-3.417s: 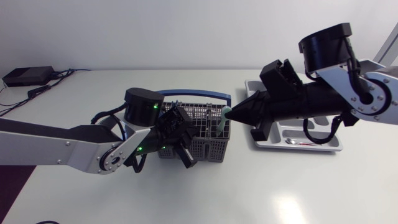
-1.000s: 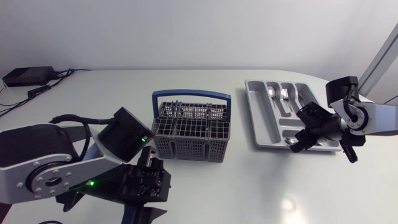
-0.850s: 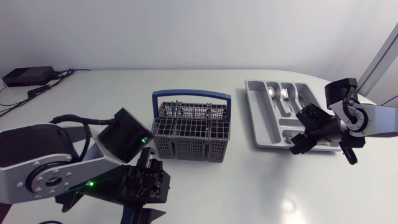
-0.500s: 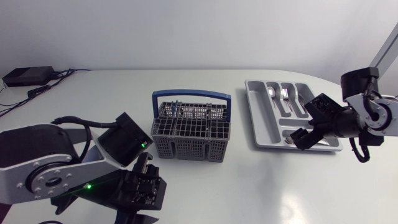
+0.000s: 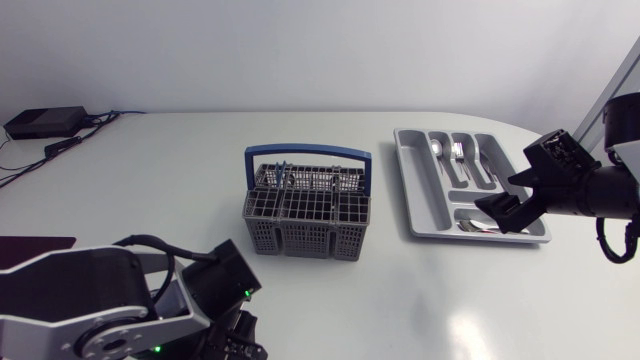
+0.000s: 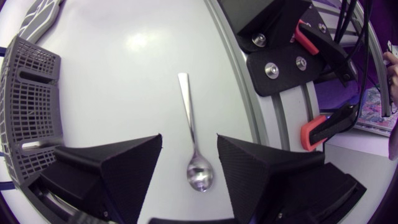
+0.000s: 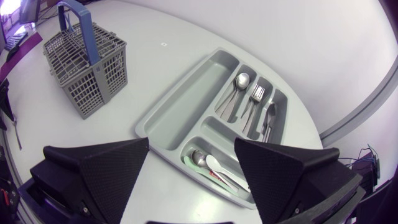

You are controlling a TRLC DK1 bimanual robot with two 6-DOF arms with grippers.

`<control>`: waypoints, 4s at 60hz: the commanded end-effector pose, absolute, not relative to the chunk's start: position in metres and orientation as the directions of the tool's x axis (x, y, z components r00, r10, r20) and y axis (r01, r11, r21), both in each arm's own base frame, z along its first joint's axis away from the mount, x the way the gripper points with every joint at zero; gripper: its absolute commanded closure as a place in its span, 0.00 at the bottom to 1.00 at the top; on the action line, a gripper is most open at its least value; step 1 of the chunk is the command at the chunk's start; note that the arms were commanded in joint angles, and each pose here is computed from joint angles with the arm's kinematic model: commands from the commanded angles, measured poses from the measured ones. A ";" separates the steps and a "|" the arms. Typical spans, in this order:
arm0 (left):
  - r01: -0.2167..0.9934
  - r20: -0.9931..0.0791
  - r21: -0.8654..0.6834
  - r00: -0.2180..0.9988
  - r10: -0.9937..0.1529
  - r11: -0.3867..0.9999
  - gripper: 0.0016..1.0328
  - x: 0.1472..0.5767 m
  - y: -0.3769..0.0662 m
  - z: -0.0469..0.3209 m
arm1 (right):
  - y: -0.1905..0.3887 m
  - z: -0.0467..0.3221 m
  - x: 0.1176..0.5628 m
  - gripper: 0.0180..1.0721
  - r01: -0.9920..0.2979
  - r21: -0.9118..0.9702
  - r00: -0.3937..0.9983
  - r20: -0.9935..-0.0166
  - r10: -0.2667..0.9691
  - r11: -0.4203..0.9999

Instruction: Unload the cutlery basket into the drawer organizer.

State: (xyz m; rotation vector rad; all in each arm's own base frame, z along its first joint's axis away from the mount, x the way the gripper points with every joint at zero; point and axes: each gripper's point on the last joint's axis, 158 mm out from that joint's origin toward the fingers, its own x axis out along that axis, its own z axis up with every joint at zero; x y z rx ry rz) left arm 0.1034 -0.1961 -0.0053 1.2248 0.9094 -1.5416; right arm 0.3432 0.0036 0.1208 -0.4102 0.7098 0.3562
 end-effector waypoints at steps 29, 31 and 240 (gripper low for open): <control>0.951 -0.994 -0.040 -0.070 -0.088 -0.307 0.83 0.100 -0.185 -0.056 | 0.002 0.135 0.336 0.06 -0.427 -0.236 0.726 -0.665 0.175 0.873; 0.952 -0.994 -0.040 -0.070 -0.088 -0.304 0.86 0.101 -0.185 -0.058 | 0.002 0.135 0.336 0.06 -0.426 -0.237 0.727 -0.664 0.174 0.873; 0.953 -0.894 0.213 0.101 -0.436 -0.217 0.94 0.204 -0.357 0.064 | 0.210 0.051 0.190 0.90 -0.957 -0.048 0.222 -0.755 0.617 0.286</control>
